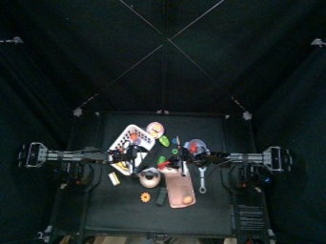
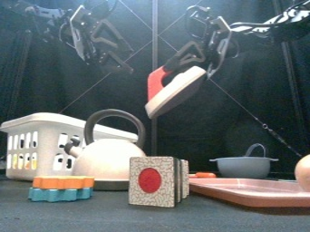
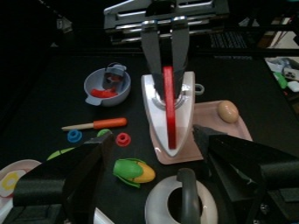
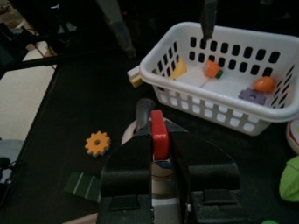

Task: Place iron on plate

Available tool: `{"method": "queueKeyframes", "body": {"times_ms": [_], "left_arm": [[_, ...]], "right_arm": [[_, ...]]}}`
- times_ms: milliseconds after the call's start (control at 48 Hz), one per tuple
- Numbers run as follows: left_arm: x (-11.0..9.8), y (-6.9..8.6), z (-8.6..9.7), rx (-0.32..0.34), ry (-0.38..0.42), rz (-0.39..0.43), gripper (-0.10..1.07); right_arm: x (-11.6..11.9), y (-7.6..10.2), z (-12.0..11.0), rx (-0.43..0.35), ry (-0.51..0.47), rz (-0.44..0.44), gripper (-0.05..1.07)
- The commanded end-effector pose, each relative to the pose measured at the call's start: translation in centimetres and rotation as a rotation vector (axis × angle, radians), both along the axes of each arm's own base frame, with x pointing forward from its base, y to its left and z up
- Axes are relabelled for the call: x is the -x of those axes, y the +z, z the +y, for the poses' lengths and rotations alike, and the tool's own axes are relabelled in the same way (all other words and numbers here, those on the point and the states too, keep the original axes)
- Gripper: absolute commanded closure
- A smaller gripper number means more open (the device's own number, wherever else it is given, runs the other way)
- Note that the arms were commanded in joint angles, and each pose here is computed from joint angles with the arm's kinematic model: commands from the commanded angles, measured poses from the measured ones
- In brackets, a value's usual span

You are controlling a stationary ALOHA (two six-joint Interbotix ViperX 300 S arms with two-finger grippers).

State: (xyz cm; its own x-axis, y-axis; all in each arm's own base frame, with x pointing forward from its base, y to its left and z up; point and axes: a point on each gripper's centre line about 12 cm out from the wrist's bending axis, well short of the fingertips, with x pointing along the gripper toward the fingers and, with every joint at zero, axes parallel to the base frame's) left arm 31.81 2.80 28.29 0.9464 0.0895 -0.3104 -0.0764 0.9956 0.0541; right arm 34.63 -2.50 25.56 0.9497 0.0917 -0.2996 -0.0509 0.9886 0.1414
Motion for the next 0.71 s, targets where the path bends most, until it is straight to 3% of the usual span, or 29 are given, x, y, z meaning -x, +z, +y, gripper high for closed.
{"method": "queueKeyframes", "body": {"times_ms": [0, 167, 396, 542, 688], "left_arm": [[-0.1, 0.8, 0.0, -0.002, 0.003, -0.029, -0.06], [-0.1, 0.8, 0.1, -0.003, 0.005, -0.035, -0.06], [0.1, 0.3, 0.1, -0.004, 0.005, -0.024, -0.06], [0.1, 0.3, 0.0, -0.002, 0.004, -0.024, -0.06], [0.1, 0.2, 0.0, -0.005, 0.003, -0.022, -0.06]], "right_arm": [[1.7, 1.0, 1.1, -0.013, 0.020, -0.039, 0.63], [3.4, -0.2, 1.8, -0.077, 0.009, -0.016, 0.63], [4.0, -0.9, 0.7, -0.283, -0.167, 0.029, 0.63], [4.4, -0.1, -0.1, -0.282, -0.260, 0.078, 0.63], [4.8, 2.3, -1.2, -0.246, -0.382, 0.136, 0.63]]}}
